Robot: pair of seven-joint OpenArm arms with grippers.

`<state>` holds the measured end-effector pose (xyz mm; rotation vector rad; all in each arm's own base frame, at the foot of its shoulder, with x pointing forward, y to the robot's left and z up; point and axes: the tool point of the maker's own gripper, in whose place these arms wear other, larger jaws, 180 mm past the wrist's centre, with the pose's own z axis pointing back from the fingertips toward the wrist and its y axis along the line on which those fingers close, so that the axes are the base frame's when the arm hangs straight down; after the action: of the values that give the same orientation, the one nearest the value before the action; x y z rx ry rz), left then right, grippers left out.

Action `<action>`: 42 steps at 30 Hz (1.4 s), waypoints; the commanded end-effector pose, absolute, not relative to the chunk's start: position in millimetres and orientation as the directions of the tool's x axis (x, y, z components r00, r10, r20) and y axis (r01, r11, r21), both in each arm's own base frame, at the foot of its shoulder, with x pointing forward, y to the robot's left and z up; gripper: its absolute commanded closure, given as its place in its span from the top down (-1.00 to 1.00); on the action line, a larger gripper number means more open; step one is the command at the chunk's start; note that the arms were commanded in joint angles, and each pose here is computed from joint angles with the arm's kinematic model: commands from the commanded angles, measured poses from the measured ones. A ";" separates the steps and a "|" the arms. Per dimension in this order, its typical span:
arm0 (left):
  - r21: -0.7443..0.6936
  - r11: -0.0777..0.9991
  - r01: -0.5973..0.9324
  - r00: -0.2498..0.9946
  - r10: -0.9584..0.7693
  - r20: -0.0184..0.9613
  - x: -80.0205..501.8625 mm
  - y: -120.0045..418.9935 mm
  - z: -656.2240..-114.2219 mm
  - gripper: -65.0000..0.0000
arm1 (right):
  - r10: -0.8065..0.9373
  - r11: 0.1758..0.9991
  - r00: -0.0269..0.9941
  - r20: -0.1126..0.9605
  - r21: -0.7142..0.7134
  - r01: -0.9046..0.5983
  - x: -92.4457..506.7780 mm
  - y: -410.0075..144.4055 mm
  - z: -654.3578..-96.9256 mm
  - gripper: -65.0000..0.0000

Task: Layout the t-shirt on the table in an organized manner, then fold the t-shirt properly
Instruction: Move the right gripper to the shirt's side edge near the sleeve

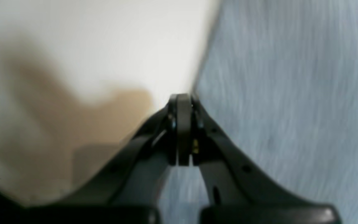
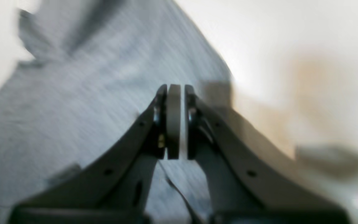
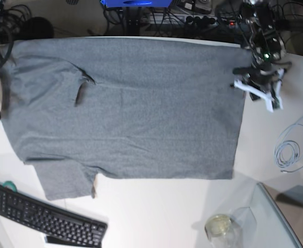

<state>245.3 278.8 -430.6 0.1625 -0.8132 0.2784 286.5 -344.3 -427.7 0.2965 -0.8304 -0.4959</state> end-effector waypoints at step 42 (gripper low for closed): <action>0.128 0.893 -0.432 0.634 0.200 0.747 224.9 357.5 -403.6 -1.00 | -0.304 0.953 0.683 0.664 0.195 0.234 379.8 -342.4 -465.9 -1.00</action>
<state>219.3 350.6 -415.0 0.2848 -0.7742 0.3743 364.8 -327.2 -486.2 0.1123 -0.6948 -0.2996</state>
